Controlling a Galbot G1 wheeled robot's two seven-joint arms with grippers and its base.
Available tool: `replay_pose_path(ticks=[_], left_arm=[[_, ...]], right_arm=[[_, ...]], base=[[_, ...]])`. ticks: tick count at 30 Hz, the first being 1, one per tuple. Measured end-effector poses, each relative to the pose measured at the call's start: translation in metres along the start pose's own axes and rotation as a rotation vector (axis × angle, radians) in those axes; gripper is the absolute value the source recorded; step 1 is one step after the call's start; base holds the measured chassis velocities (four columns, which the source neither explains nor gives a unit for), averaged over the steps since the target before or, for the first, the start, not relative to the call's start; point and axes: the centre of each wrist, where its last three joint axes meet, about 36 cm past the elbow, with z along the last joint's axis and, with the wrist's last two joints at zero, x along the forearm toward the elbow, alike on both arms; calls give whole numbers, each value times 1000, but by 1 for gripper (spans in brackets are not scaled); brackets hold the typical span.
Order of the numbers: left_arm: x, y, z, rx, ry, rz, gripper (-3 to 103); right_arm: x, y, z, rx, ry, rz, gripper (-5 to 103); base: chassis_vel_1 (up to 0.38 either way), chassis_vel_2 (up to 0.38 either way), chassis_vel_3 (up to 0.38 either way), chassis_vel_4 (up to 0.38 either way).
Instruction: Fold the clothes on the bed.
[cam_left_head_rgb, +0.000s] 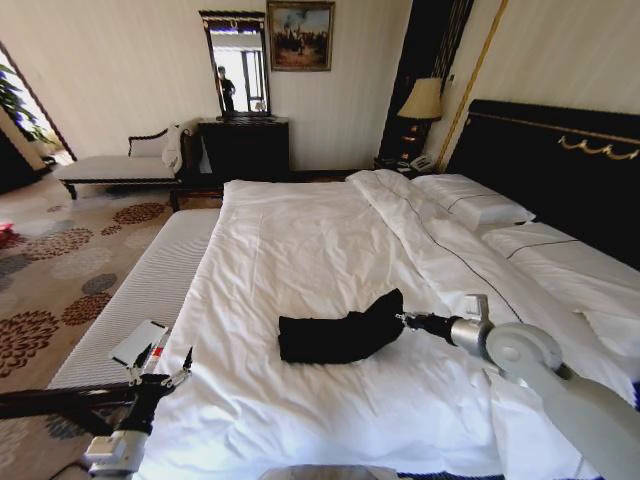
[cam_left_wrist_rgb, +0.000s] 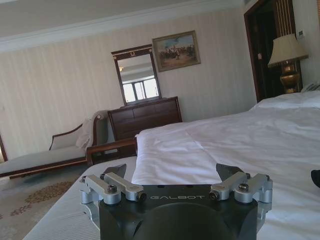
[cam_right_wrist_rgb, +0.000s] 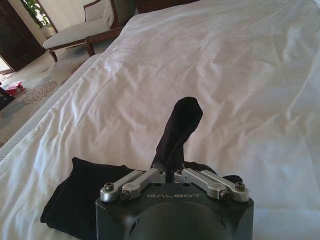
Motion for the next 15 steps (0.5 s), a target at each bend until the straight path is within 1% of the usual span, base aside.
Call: replay_pose_path(ticks=[2,3,6,10,15], left_arm=[[0,0,0,0,0,0,100],[0,0,0,0,0,0,100],[0,0,0,0,0,0,100],[0,0,0,0,0,0,100],[0,0,0,0,0,0,100]], right_arm=[[-1,9,-3,4,-7,-17,2],[-1,9,-3,4,-7,-17,2],[-3,20,-9,-4,-23,-40,2],[-6,25,-16,-26,-41,-59,2],[-8,34,-21,-19,-59,-88,2]], base=[[0,0,0,0],[0,0,0,0],[0,0,0,0],[0,0,0,0],[0,0,0,0]])
